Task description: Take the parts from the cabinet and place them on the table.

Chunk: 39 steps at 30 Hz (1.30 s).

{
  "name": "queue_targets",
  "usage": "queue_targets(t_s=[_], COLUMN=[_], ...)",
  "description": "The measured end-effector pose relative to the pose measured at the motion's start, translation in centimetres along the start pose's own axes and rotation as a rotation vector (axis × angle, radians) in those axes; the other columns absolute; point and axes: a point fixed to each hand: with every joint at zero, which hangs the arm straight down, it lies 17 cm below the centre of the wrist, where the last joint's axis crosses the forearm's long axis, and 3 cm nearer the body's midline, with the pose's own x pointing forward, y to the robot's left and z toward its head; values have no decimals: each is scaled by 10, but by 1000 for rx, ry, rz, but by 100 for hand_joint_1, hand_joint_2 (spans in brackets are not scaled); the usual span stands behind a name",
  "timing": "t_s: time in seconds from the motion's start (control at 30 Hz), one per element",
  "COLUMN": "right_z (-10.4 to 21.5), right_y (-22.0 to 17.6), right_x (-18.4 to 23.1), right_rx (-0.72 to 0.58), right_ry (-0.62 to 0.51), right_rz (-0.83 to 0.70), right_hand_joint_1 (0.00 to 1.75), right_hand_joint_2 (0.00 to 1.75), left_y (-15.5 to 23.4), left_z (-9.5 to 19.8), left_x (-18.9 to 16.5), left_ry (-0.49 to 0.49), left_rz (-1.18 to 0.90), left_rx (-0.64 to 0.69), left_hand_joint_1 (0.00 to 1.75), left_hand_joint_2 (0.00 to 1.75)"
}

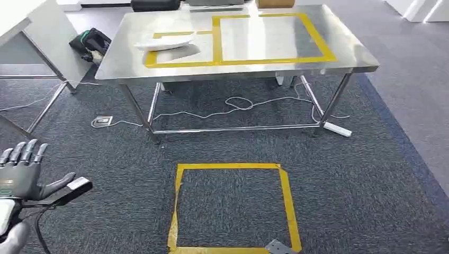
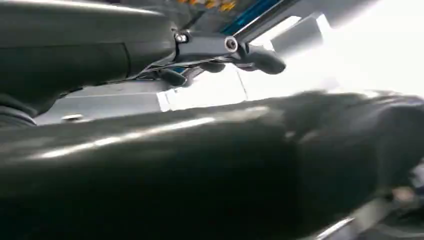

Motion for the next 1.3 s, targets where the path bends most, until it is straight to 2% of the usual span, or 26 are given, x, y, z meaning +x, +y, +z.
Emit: queue_targets(t_s=[0.17, 0.33, 0.43, 0.6, 0.8, 1.07, 1.17, 1.3], right_z=[1, 2, 2, 1, 2, 1, 2, 2], right_y=[4, 7, 6, 3, 6, 4, 3, 4], right_x=[-9, -12, -11, -5, -13, -12, -14, -17], right_rx=[5, 10, 10, 7, 7, -4, -10, -9], right_ry=[18, 25, 23, 10, 28, 34, 43, 55], right_rz=[0, -3, -5, -13, -50, -82, -94, -107], right_hand_joint_1=[0, 0, 0, 0, 0, 0, 0, 0], right_hand_joint_2=[0, 0, 0, 0, 0, 0, 0, 0], left_y=[-23, -54, -55, -78, -135, -206, -234, -267], left_z=[30, 85, 95, 138, 205, 309, 339, 401], left_x=[-65, -120, -136, -150, -137, -111, -93, -42], left_ry=[148, 303, 357, 435, 544, 821, 1005, 1300], left_rz=[53, 117, 136, 193, 354, 650, 817, 959], left_rx=[-64, -134, -128, -168, -260, -359, -404, -512], left_hand_joint_1=[0, 0, 0, 0, 0, 0, 0, 0], left_hand_joint_2=[0, 0, 0, 0, 0, 0, 0, 0])
